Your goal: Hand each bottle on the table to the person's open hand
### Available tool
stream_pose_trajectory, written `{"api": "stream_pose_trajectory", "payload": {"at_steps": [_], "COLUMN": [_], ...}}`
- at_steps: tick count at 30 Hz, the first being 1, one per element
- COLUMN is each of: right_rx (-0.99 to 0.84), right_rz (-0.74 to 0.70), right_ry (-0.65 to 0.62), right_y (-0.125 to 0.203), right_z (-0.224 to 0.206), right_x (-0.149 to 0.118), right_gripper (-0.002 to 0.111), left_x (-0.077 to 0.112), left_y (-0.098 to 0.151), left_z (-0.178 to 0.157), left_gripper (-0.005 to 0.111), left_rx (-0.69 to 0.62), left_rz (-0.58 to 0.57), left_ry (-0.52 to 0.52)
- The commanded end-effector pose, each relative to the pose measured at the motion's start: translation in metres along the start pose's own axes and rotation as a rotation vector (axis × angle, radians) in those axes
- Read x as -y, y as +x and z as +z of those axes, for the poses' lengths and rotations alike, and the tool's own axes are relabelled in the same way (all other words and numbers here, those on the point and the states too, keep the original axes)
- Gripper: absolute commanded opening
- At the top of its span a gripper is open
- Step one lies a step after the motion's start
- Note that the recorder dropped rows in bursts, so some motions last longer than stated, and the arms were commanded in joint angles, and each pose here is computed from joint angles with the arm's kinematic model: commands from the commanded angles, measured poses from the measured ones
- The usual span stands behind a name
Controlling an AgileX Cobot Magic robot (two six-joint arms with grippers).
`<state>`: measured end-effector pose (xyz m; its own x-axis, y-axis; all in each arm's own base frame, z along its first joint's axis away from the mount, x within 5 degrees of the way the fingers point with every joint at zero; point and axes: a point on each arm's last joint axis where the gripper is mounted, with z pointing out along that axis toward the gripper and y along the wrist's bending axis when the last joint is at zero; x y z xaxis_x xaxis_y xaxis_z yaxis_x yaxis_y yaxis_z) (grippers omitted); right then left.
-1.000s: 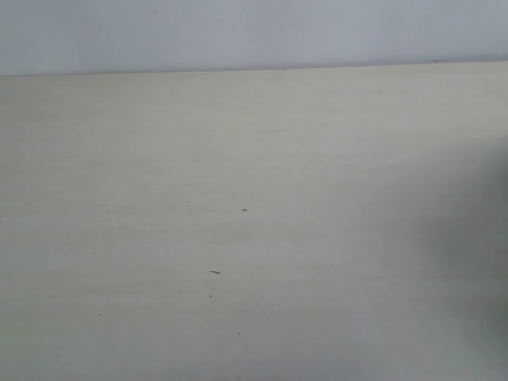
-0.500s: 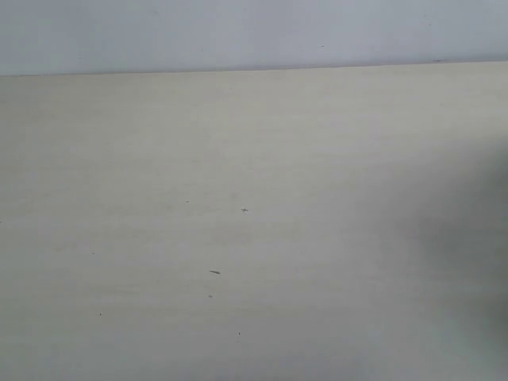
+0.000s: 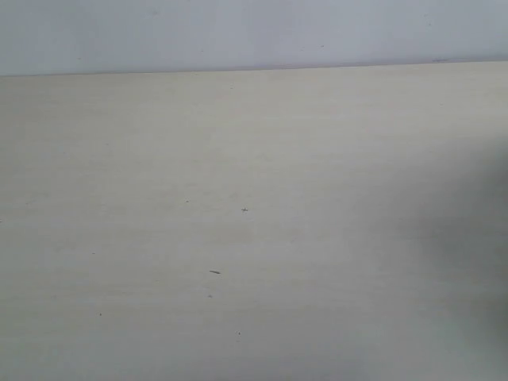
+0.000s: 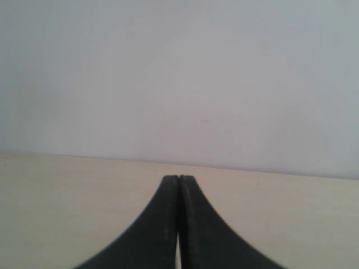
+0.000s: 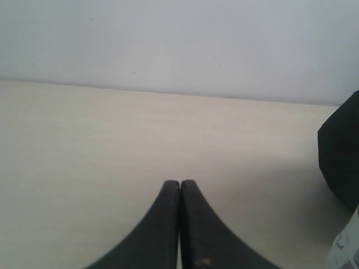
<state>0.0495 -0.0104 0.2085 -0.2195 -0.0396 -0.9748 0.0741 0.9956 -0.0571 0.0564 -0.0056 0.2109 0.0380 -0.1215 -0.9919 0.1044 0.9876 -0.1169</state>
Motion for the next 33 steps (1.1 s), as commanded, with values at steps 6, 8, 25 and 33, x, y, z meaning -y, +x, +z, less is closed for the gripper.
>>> {"api": "stream_pose_trajectory", "payload": {"at_steps": [6, 8, 25, 33], "right_rx": [0.003, 0.003, 0.0, 0.18], "right_rz": [0.0, 0.0, 0.018, 0.099], "right_ry": [0.001, 0.001, 0.079, 0.295], "right_y": [0.001, 0.001, 0.001, -0.002], "right_z": [0.0, 0.0, 0.0, 0.001], "right_x": [0.0, 0.0, 0.004, 0.012], "right_gripper": [0.0, 0.0, 0.0, 0.0], "left_x": [0.0, 0.0, 0.0, 0.0], "left_y": [0.001, 0.001, 0.001, 0.001], "left_z": [0.0, 0.0, 0.0, 0.0], "left_gripper": [0.0, 0.0, 0.0, 0.0], "left_rx": [0.002, 0.002, 0.002, 0.002], "left_rz": [-0.008, -0.008, -0.008, -0.008], "left_ry": [0.0, 0.0, 0.0, 0.0]}}
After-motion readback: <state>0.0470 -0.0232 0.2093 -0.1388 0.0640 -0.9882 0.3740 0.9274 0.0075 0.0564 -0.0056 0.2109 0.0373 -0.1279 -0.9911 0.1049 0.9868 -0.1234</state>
